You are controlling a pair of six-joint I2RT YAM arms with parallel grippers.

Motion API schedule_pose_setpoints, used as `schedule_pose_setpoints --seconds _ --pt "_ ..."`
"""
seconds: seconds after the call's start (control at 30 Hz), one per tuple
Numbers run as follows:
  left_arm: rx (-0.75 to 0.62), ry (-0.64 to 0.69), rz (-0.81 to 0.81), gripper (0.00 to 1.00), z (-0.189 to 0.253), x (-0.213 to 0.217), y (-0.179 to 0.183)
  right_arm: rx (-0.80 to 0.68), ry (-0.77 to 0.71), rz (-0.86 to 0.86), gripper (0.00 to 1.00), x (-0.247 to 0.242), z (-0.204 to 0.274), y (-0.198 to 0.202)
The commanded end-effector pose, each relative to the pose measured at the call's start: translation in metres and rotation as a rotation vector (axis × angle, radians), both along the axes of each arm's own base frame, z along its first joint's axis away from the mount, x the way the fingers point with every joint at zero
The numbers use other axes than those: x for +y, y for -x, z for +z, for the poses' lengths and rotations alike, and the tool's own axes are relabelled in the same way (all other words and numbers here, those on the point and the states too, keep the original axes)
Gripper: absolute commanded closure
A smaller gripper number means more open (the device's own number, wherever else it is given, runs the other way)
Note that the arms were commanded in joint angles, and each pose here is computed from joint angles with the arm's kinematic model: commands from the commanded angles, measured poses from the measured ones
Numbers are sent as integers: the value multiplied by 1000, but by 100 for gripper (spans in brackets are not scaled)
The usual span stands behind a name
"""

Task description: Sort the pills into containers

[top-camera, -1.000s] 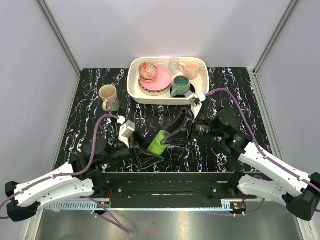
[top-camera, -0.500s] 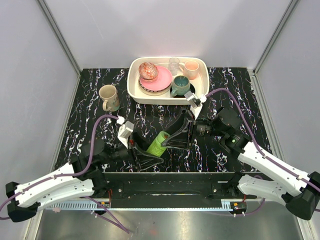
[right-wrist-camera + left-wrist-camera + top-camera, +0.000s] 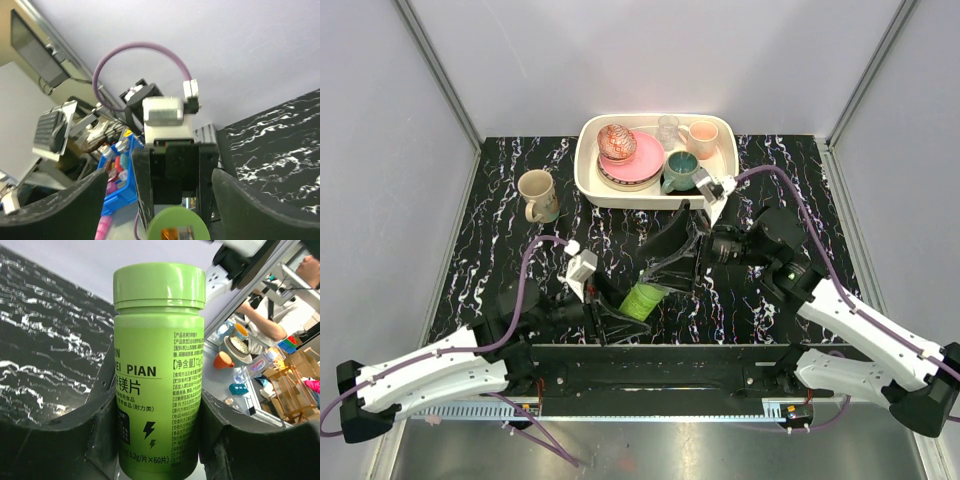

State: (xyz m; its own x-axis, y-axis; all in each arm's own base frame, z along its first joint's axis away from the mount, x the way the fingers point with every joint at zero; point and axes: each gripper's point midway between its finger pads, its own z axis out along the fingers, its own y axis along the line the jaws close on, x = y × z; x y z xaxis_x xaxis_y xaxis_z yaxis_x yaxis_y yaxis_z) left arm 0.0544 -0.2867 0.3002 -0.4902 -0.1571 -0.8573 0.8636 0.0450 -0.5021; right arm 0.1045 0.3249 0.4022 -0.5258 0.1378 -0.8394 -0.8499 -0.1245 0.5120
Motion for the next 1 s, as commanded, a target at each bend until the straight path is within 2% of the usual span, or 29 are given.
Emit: schedule_pose_setpoints --seconds 0.0,0.03,0.1,0.23,0.33,0.43,0.6,0.97 --pt "-25 -8 14 100 0 1 -2 19 -39 -191 7 -9 33 -23" --pt "-31 -13 27 100 0 2 -4 38 -36 -263 2 -11 33 -35" --pt "-34 -22 57 100 1 3 -9 74 -13 -338 1 -16 29 -45" --pt "-47 -35 144 100 4 7 -24 199 44 -563 0 -30 10 -81" --pt "-47 -34 222 100 8 11 -37 277 105 -620 0 -32 -9 -91" --pt "-32 -43 307 100 7 13 -52 372 137 -618 0 -26 -24 -93" --pt "-15 -59 344 100 6 9 -62 474 170 -571 1 -13 -40 -91" --pt "4 -66 407 100 6 8 -74 522 224 -480 16 1 -58 -78"
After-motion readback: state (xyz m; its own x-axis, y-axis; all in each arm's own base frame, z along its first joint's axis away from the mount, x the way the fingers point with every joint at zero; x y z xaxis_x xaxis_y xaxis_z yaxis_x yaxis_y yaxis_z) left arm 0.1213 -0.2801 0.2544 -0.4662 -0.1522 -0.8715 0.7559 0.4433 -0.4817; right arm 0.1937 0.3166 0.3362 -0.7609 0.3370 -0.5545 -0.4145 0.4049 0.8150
